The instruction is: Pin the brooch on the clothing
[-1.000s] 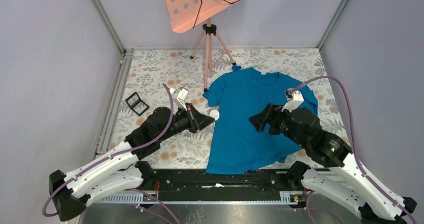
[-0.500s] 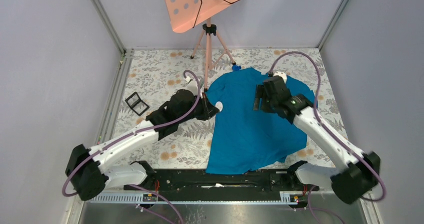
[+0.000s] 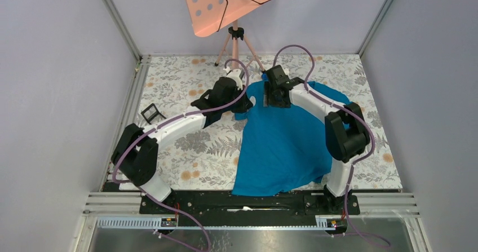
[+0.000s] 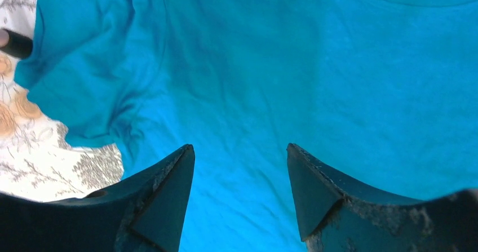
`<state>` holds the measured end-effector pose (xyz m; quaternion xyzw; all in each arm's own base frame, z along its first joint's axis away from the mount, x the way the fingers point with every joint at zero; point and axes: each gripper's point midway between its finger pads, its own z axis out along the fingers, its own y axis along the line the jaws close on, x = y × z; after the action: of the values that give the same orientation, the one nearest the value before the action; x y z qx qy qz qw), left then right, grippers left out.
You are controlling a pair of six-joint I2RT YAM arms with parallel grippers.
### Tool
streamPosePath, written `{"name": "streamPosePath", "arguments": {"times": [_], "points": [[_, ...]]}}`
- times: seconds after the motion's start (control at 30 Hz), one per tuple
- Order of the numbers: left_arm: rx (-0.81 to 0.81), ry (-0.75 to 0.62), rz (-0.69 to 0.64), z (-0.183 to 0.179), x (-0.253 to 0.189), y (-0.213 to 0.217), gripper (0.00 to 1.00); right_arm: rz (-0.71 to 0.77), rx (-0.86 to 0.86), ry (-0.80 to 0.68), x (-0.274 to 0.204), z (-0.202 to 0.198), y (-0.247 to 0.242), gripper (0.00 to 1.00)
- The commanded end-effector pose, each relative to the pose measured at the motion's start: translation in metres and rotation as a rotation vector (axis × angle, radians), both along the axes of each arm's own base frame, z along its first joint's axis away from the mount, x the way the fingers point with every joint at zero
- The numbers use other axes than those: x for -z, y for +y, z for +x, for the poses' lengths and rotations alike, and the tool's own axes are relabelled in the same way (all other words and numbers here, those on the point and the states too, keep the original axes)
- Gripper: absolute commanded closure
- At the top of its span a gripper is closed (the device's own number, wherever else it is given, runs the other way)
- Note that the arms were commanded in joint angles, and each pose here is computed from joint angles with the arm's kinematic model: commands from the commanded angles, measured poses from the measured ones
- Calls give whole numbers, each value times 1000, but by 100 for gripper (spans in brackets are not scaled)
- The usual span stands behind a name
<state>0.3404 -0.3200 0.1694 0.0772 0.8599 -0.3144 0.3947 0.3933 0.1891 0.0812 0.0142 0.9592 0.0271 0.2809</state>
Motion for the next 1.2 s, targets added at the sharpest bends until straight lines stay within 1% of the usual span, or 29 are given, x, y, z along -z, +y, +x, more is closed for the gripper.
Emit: {"name": "streamPosePath", "arguments": {"times": [0.0, 0.2, 0.3, 0.43, 0.5, 0.67, 0.77, 0.93, 0.97, 1.03, 1.17], "points": [[21, -79, -4, 18, -34, -3, 100, 72, 54, -29, -6, 23, 15, 33], [-1, 0, 38, 11, -36, 12, 100, 26, 120, 18, 20, 19, 6, 34], [-4, 27, 51, 8, -33, 19, 100, -11, 103, 35, 26, 19, 3, 35], [-25, 43, 44, 10, -32, 26, 100, -55, 72, 48, 36, 24, 1, 40], [-43, 41, 41, 12, -34, 29, 100, -66, 63, 56, 41, 25, 1, 42], [-51, 36, 49, 17, -35, 33, 100, -81, 83, 100, 60, 20, -2, 44], [-50, 44, 54, 16, -35, 35, 100, -85, 91, 102, 63, 19, -3, 46], [-49, 56, 37, 12, -32, 35, 100, -154, 89, 133, 67, 16, -13, 51], [-47, 57, 36, 11, -32, 35, 100, -158, 89, 142, 70, 14, -14, 52], [-47, 60, 37, 11, -32, 35, 100, -155, 89, 156, 74, 11, -14, 57], [-47, 50, 41, 9, -35, 37, 100, -143, 91, 162, 75, 10, -12, 60]]}}
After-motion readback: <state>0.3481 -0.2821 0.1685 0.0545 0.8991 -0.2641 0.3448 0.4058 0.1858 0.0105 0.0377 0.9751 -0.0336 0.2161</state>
